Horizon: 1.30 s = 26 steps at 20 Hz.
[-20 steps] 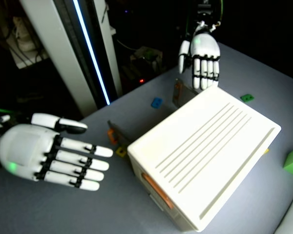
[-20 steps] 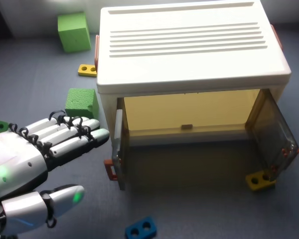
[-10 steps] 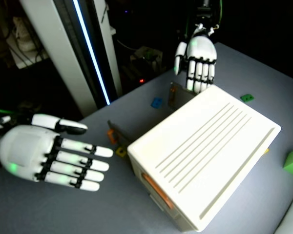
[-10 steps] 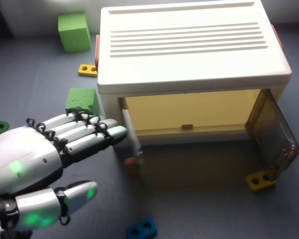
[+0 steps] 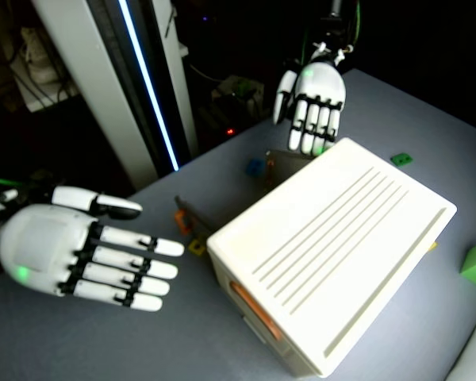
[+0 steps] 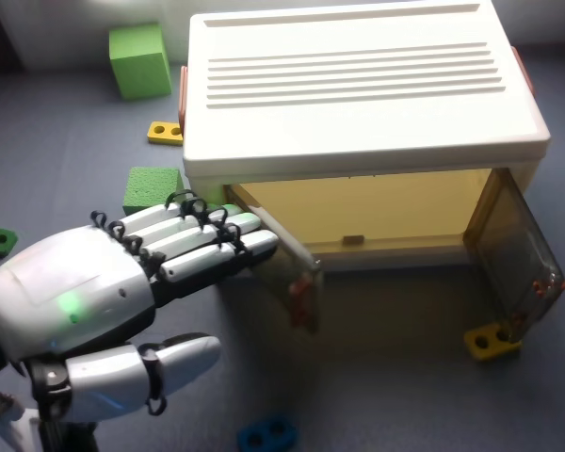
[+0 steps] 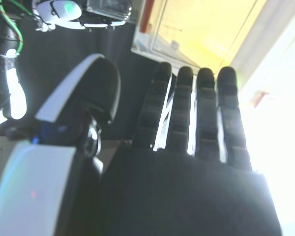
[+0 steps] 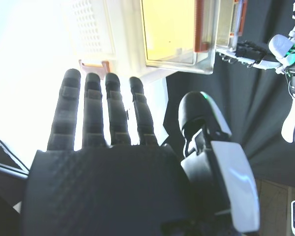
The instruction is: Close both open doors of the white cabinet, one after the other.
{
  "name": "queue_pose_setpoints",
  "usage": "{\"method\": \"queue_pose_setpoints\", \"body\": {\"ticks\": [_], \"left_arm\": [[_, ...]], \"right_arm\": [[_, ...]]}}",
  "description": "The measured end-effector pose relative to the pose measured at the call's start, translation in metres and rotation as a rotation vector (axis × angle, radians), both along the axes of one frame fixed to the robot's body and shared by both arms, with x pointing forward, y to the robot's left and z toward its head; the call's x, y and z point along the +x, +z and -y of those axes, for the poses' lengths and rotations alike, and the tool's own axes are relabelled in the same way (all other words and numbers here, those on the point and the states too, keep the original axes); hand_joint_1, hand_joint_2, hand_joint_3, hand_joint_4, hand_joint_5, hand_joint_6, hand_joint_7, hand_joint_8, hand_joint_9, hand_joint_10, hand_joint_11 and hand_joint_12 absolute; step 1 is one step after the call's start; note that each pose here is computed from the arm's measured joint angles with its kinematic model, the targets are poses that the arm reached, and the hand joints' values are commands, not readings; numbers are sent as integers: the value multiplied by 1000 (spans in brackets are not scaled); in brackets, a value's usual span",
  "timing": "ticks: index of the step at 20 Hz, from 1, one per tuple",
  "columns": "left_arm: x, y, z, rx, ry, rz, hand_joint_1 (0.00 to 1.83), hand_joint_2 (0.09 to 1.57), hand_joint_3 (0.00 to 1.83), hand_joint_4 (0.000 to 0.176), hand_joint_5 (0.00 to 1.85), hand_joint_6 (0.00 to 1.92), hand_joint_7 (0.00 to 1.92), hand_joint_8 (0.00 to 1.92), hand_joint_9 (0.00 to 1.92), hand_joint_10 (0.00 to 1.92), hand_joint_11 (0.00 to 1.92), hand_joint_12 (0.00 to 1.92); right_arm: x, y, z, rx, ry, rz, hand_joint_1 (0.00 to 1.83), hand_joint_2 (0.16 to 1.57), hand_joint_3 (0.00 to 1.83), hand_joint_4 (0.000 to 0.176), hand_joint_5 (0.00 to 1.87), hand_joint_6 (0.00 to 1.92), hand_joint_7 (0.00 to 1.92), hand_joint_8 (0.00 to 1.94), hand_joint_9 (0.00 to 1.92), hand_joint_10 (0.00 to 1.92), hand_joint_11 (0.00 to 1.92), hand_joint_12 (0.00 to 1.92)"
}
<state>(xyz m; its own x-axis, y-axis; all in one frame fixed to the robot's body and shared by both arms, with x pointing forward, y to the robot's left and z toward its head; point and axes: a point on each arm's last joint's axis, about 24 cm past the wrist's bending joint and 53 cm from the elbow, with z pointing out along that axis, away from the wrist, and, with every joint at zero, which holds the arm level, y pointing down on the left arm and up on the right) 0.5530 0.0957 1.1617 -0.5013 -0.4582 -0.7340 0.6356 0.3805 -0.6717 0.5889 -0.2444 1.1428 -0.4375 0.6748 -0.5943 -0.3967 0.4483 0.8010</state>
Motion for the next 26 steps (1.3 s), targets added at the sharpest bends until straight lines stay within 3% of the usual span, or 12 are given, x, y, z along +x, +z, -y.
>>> {"method": "queue_pose_setpoints", "body": {"ticks": [2,4,7,12,14,17,20,22,23,24,25,26], "left_arm": [[0,1,5,3,-15,11,0,1571,163,0,70,3,39,2,33,5,0,233],[2,3,7,-4,-13,13,0,1571,156,0,65,1,38,0,34,4,0,215],[4,-1,8,12,-15,12,0,1571,138,0,56,2,42,2,56,3,0,297],[10,-3,15,11,-15,5,0,1571,188,0,82,6,56,7,84,7,0,343],[9,-2,18,7,-24,13,0,1571,174,0,86,5,75,3,103,4,0,315],[9,-2,18,8,-25,12,0,1571,146,0,59,3,48,3,67,2,0,227],[6,2,14,10,-22,13,0,1571,157,0,50,3,12,0,24,0,0,254],[3,4,7,7,-11,10,0,1571,191,0,67,5,22,2,34,3,0,291],[3,3,1,11,2,1,0,1571,209,0,89,3,46,3,59,3,0,377],[2,1,-2,15,9,-5,0,1571,206,0,117,0,82,0,110,2,0,567],[4,2,-7,13,24,-10,0,1571,203,0,122,0,86,1,121,2,0,631],[4,2,-11,14,37,-10,0,1571,217,0,106,2,62,3,85,3,0,555]], "right_arm": [[0,0,0,2,1,-1,0,1434,0,40,140,2,111,2,95,5,133,8],[0,0,0,3,1,-1,0,1418,0,58,134,1,106,1,89,2,116,2],[0,0,0,4,0,-4,0,1446,5,45,133,1,107,1,86,0,109,0],[0,0,0,6,1,-5,0,1448,4,47,139,2,110,4,87,3,108,3],[0,0,0,8,1,-5,0,1441,1,59,137,2,112,4,91,4,113,5],[0,0,-1,9,5,-7,0,1429,0,53,147,4,129,8,108,8,148,16],[-3,-1,-4,10,24,-13,0,1434,0,30,139,0,118,1,97,2,138,9],[-6,-2,-8,7,44,-17,0,1422,0,44,118,0,113,1,108,5,120,0],[-8,-3,-11,-2,61,-19,0,1435,1,30,114,0,99,0,95,0,112,0],[-10,-3,-13,-7,71,-23,0,1449,6,28,104,0,74,0,66,0,111,0],[-11,-3,-14,-11,80,-23,0,1455,8,25,101,0,71,0,63,1,116,2],[-12,-3,-16,-11,86,-23,0,1471,15,4,105,2,79,4,71,5,120,4]]}}
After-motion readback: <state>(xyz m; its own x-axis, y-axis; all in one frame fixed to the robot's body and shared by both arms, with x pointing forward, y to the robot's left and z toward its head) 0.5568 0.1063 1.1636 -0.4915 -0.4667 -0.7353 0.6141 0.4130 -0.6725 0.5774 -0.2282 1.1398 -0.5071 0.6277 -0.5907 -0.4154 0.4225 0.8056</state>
